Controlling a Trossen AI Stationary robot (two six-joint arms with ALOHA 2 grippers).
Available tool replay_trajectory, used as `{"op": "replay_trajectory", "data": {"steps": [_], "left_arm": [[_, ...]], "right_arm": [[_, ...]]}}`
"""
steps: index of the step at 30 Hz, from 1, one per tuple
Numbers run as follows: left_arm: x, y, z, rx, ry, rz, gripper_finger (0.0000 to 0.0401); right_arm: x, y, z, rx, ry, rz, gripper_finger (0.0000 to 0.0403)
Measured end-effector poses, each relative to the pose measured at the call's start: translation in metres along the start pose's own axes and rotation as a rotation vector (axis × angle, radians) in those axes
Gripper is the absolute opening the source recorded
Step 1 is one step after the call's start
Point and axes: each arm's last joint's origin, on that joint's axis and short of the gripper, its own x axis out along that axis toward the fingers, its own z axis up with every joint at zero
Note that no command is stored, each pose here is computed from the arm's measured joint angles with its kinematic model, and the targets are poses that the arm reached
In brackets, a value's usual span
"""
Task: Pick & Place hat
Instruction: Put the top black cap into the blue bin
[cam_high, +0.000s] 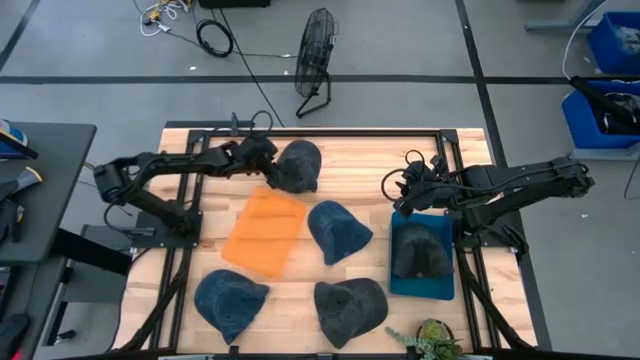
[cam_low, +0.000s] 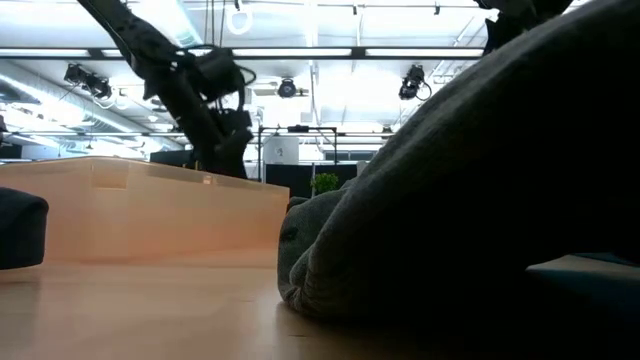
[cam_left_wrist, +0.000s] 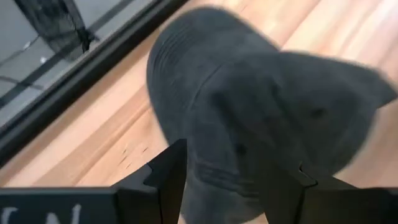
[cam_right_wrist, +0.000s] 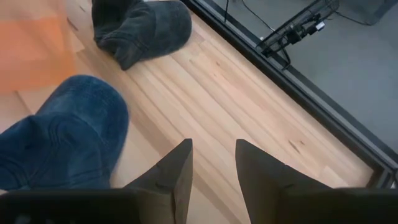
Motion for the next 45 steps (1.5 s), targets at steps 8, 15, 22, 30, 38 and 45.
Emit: {"op": "replay_trajectory", "data": {"steps": [8, 15, 22, 30, 38, 45], "left_arm": [[0.021, 0.003, -0.007, -0.035, 0.046, -0.029, 0.0177], [0.036, 0.007, -0.011, -0.045, 0.062, -0.015, 0.0177], [0.05, 0.013, -0.019, -0.06, 0.108, 0.008, 0.0091], [0.027, -0.002, 0.012, -0.148, -0.059, -0.045, 0.0033], [-0.011, -0.048, 0.065, -0.149, -0.261, -0.129, 0.0022], [-0.022, -0.08, 0.073, -0.113, -0.326, -0.063, 0.0037]], "right_arm": [[0.0, 0.0, 0.0, -0.001, 0.0, -0.001, 0.0125], [0.0, 0.0, 0.0, -0.003, -0.002, -0.003, 0.0125], [0.0, 0.0, 0.0, -0.005, -0.001, -0.004, 0.0125], [0.007, 0.006, 0.006, 0.009, -0.082, -0.065, 0.0125], [0.041, 0.037, 0.028, -0.026, -0.184, -0.065, 0.0125], [0.081, 0.068, 0.042, -0.225, -0.258, -0.073, 0.015]]}}
